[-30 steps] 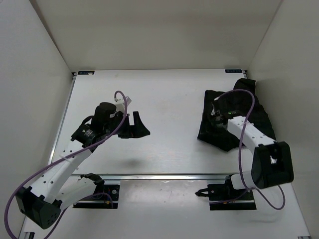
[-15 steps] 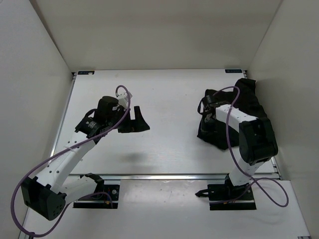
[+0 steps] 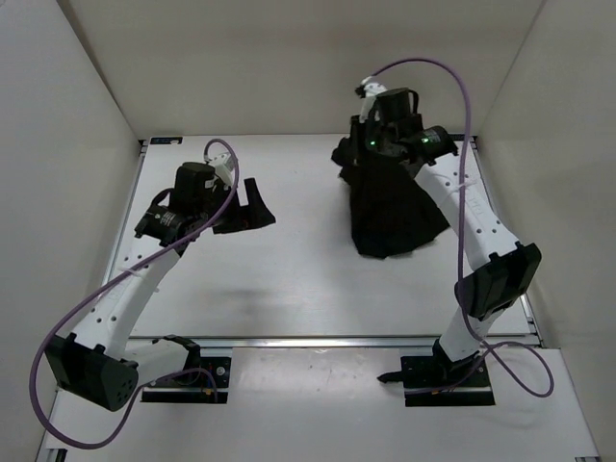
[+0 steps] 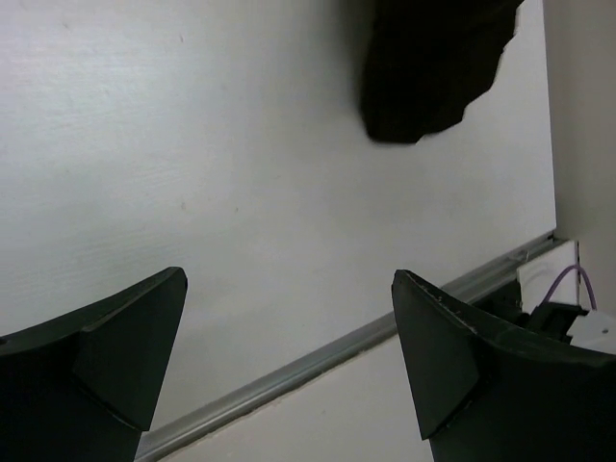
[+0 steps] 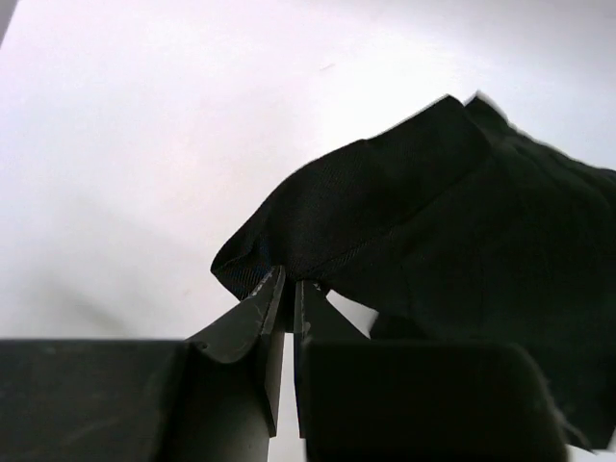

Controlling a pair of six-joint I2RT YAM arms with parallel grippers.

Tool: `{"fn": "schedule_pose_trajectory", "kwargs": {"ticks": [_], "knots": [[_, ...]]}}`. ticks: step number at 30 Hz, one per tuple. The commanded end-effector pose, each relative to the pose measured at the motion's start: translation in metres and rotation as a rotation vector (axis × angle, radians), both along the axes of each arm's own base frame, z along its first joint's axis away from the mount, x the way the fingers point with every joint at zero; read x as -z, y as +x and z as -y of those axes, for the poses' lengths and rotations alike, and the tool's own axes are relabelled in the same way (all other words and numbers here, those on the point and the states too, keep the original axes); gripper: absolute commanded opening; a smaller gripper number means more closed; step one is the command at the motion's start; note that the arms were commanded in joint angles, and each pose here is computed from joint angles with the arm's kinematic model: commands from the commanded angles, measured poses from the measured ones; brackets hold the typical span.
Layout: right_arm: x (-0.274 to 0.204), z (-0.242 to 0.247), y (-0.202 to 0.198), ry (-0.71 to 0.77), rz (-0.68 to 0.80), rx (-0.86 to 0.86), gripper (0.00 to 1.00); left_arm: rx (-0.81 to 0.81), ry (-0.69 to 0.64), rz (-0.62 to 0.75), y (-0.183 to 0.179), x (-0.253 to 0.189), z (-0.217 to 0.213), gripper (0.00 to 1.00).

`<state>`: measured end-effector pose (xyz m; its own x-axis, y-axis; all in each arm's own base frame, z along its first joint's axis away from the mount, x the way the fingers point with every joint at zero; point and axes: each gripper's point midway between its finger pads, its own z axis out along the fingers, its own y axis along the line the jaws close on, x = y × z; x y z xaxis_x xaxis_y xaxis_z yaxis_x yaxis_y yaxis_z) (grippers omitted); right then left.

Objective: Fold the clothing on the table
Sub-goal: Move the skirt to the center of the board

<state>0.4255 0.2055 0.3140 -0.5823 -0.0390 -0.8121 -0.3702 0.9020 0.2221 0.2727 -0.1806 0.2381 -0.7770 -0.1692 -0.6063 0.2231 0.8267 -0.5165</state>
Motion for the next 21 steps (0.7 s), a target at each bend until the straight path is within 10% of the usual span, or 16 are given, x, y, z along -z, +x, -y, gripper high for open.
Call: {"fn": "schedule_pose_trajectory", "kwargs": {"ticks": [1, 10, 11, 14, 16, 21], "knots": [[0.03, -0.038, -0.026, -0.045, -0.08, -0.166, 0.0, -0.085, 0.029, 0.12, 0.015, -0.045, -0.021, 0.99], [0.142, -0.041, -0.12, -0.136, -0.401, -0.32, 0.02, -0.194, 0.079, 0.147, 0.022, -0.054, -0.049, 0.99], [0.148, -0.039, -0.124, -0.146, -0.418, -0.316, 0.08, -0.188, 0.072, 0.126, 0.02, -0.047, -0.048, 0.99], [0.152, -0.018, -0.133, -0.142, -0.4, -0.254, 0.79, -0.159, 0.069, 0.087, 0.02, -0.027, -0.04, 0.98], [0.145, -0.006, -0.127, -0.104, -0.376, -0.192, 0.96, -0.147, 0.07, 0.057, 0.023, -0.016, -0.032, 0.98], [0.138, 0.011, -0.134, -0.004, -0.377, -0.022, 0.84, -0.128, 0.082, -0.013, 0.082, 0.015, 0.001, 0.99]]}}
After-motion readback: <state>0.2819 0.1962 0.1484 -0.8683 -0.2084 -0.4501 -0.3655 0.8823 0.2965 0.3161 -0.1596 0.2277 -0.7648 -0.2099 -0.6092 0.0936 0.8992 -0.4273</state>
